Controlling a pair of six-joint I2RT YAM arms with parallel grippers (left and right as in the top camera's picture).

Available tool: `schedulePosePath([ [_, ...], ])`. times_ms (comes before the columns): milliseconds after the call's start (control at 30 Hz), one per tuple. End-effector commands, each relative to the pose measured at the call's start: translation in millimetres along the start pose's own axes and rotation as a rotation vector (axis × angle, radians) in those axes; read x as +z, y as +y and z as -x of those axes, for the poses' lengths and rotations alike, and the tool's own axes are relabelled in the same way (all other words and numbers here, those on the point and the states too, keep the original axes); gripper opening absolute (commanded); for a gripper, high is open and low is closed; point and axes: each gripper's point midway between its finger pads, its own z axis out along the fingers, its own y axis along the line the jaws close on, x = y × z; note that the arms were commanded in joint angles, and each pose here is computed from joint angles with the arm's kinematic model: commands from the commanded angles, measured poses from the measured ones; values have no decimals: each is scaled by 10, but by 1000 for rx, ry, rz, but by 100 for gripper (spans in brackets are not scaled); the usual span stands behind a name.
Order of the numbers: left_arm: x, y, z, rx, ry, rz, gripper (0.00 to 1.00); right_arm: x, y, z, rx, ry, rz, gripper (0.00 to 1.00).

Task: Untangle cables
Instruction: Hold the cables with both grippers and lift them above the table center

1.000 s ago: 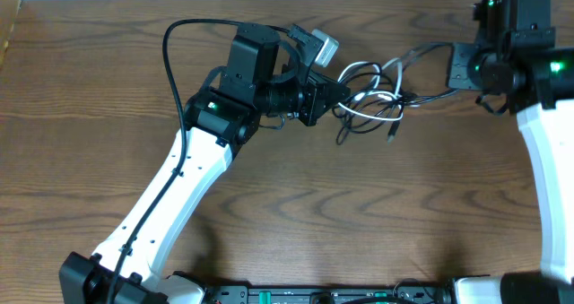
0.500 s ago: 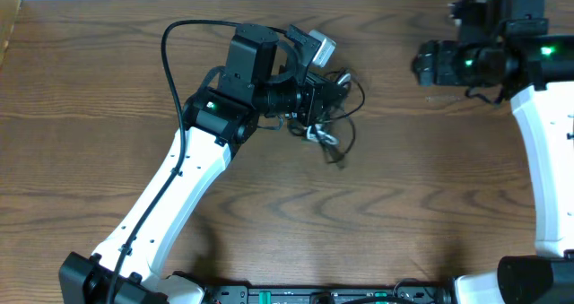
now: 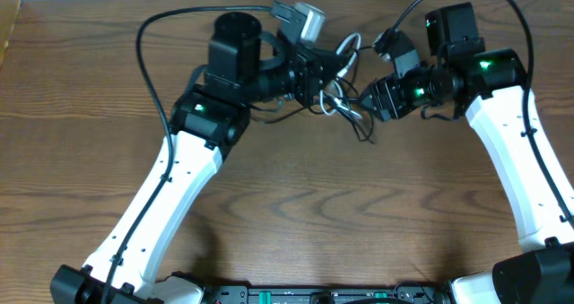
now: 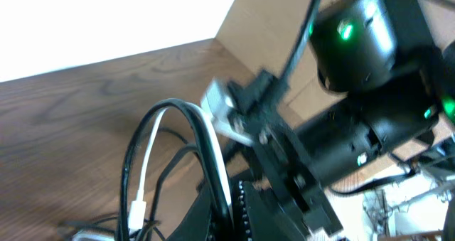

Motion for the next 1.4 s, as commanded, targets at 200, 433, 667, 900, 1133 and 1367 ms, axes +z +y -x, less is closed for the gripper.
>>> schedulePosePath([
  [200,-152,44,187,-23,-58,25,8,-52,542,54,-263,-84,302,60],
  [433,-160,145,230,-63,-84,83,8,-126,784,29,-377,-130,434,64],
  [667,-173,187,314,-185,-129,104,8,-1,942,138,-475,-183,453,67],
  [900,-180,154,394,-321,-164,77,8,267,986,339,-450,-243,400,66],
  [1133,-182,149,407,-332,-170,73,8,358,1020,408,-449,-270,378,35],
  [1367,-183,146,416,-337,-173,71,8,401,907,432,-374,-252,315,1],
])
